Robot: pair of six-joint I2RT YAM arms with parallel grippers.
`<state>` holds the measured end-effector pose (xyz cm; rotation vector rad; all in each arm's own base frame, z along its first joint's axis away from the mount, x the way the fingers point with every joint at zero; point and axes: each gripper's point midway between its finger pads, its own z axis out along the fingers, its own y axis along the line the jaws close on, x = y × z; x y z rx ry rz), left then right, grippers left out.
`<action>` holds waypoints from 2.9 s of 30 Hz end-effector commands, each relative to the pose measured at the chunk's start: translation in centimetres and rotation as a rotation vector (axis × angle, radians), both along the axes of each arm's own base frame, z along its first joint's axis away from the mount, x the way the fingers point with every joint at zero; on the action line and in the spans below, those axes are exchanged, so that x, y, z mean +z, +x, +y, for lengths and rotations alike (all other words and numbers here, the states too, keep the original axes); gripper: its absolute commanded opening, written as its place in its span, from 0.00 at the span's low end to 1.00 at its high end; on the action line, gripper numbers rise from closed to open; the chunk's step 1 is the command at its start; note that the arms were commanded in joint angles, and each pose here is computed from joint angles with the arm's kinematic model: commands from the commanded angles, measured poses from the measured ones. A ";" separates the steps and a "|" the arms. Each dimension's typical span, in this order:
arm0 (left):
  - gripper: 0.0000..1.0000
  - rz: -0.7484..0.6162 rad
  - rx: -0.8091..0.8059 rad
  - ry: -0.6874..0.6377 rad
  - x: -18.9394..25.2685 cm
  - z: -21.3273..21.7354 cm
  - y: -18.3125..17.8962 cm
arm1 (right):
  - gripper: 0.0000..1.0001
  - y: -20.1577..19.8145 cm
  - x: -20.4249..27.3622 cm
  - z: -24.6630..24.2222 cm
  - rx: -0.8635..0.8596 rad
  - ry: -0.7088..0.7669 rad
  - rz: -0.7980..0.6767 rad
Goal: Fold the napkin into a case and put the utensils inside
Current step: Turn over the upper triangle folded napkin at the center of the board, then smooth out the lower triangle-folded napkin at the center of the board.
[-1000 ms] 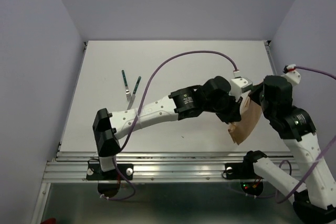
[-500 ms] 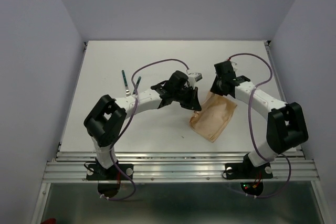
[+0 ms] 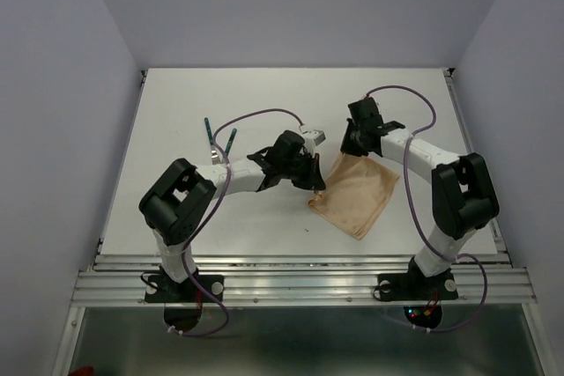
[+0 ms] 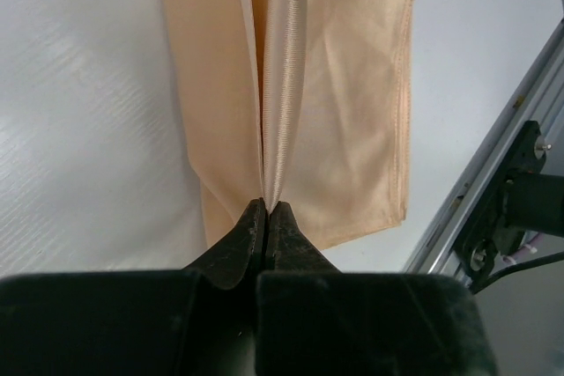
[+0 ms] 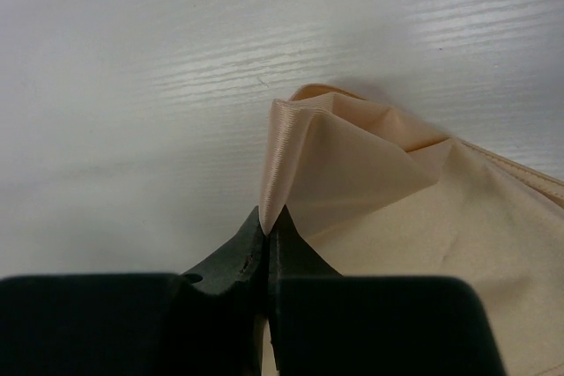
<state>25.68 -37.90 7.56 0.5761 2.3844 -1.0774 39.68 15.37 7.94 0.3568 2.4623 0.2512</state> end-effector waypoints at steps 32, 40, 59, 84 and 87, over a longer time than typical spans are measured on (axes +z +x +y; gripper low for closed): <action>0.00 0.103 0.041 0.021 -4.6 4.6 -4.0 | 0.01 4.7 -0.5 4.7 0.011 -0.129 -0.102; 0.08 0.131 0.069 0.046 -5.6 5.6 -4.6 | 0.01 4.8 -1.3 5.4 0.033 -0.137 -0.087; 0.76 0.085 0.209 0.094 -2.9 8.4 -4.4 | 0.01 4.0 -3.7 6.2 0.054 -0.170 -0.047; 0.00 -0.038 0.305 0.070 4.5 7.4 0.8 | 0.35 -2.7 7.8 -2.7 -0.210 -0.021 -0.276; 0.00 -0.020 0.281 0.068 3.6 5.8 1.8 | 0.17 -4.7 5.4 -5.8 -0.259 0.023 -0.211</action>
